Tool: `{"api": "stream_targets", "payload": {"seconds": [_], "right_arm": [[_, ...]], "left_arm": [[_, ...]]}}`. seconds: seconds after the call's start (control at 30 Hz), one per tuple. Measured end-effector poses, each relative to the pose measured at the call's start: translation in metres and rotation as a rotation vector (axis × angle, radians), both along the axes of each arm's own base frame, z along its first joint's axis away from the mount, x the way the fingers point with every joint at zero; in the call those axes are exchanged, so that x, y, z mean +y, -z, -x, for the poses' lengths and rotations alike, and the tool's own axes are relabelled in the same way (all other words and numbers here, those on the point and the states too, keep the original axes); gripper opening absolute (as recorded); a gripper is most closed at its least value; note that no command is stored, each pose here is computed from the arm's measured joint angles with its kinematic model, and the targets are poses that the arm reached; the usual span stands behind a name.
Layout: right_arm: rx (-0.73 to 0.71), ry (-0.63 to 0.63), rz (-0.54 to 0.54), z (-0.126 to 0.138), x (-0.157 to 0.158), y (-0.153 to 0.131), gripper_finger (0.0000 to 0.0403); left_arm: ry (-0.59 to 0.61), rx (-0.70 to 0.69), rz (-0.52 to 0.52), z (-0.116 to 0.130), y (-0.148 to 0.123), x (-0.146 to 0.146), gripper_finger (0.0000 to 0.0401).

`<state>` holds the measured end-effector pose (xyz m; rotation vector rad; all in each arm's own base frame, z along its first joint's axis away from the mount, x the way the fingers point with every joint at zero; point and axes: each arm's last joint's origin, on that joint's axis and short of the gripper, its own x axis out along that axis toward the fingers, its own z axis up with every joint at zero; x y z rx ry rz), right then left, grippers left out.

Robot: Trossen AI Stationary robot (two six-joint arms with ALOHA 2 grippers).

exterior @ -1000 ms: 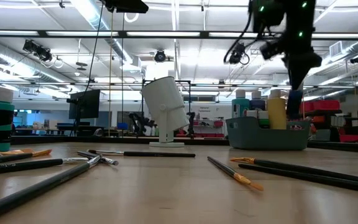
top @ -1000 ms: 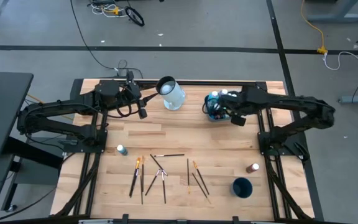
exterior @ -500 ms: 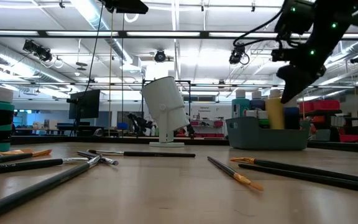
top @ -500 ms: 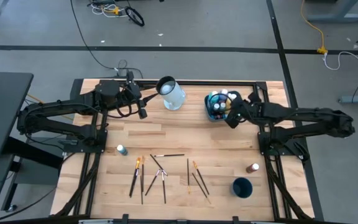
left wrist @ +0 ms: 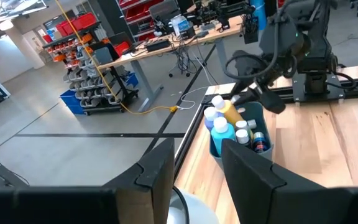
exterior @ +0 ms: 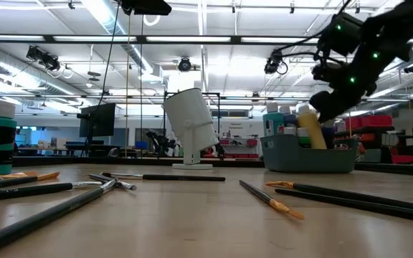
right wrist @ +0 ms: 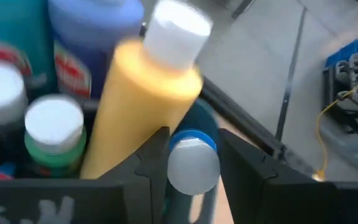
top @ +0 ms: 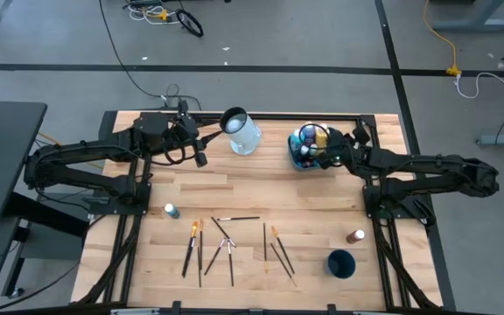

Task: Pick & Place Paint Supplies
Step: Put the small purple paint bottle into the blue bin, then put the small light blue paint bottle into the bin

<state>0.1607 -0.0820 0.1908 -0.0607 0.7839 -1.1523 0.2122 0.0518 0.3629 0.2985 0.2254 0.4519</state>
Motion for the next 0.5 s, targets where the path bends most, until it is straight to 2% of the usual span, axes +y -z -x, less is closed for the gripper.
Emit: {"api": "stream_targets", "payload": {"seconds": [0.2,0.3,0.4,0.5], "right_arm": [[0.027,-0.017,-0.084,0.011,0.005,0.028,0.0146],[0.031,-0.026,-0.089,0.012,0.005,0.029,0.0175],[0.068,-0.016,-0.044,0.012,0.005,0.027,0.0204],[0.085,-0.034,-0.017,0.008,0.003,0.015,0.0225]], "left_arm": [[0.0,0.0,0.0,0.0,0.0,0.0,0.0142],[0.0,0.0,0.0,0.0,0.0,0.0,0.0142],[0.0,0.001,0.0,0.0,0.0,0.0,0.0142],[0.0,0.001,0.0,0.0,0.0,0.0,0.0142]]}}
